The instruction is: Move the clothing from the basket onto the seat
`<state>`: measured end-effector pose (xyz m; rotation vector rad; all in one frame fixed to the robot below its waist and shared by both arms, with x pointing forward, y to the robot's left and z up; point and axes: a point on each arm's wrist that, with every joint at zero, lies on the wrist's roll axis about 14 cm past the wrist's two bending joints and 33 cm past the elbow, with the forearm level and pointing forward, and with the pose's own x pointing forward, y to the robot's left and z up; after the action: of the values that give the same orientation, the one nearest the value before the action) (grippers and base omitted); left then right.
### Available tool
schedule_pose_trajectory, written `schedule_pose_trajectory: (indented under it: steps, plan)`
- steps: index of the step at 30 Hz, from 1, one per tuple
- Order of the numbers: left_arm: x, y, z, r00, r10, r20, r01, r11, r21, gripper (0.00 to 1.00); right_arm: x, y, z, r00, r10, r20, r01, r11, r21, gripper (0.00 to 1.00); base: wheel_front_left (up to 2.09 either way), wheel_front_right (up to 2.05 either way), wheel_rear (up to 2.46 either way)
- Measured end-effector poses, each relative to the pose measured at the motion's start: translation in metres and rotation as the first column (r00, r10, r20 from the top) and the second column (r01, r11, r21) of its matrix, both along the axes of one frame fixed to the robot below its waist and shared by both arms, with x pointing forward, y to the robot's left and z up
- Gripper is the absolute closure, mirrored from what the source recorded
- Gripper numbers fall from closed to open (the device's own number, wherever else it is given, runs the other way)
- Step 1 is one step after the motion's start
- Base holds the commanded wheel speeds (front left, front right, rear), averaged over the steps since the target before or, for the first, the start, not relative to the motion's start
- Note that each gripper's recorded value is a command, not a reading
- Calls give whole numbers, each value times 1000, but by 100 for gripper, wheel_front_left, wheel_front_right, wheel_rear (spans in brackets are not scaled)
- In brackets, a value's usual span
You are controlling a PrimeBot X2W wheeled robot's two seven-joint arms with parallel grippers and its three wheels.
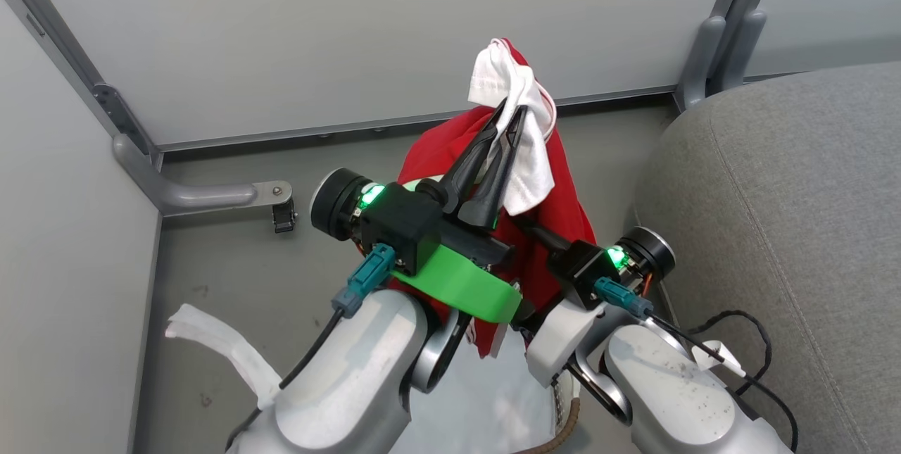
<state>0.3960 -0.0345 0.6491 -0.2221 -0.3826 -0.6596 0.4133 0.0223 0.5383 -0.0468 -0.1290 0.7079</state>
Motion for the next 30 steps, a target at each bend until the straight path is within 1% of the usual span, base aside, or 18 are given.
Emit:
schedule_pose_trajectory:
  steps: [13, 21, 22, 23, 24, 25, 30]
  plan:
    - [-10, -5, 2, 999, -33, 5, 33, 999, -1, 100, 9, 12, 8, 999, 28, 20, -28, 1000, -1, 0, 0, 0, 0]
    - [-11, 0, 1, 1000, -21, 1, 21, 1000, 2, 100, 14, 23, 11, 998, 53, 23, -53, 999, 5, 0, 0, 0, 0]
    - [-11, 1, 1, 1000, -19, 0, 19, 1000, 3, 100, 15, 23, 11, 998, 54, 22, -54, 999, 7, 7, 0, 0, 0]
    - [-11, 1, 0, 1000, -18, -2, 18, 1000, 3, 100, 15, 23, 11, 998, 53, 19, -53, 999, 11, 59, 0, 0, 0]
    - [-11, 2, 0, 1000, -16, -3, 16, 1000, 4, 100, 17, 23, 11, 999, 49, 14, -50, 999, 21, 84, 0, 0, 0]
    - [-11, 2, -1, 1000, -14, -4, 14, 1000, 4, 100, 18, 23, 11, 999, 49, 12, -49, 998, 26, 100, 0, 0, 0]
    - [-10, 3, -3, 1000, -9, -8, 9, 1000, 5, 100, 21, 22, 9, 999, 41, -17, -40, 998, 55, 100, 0, 0, 0]
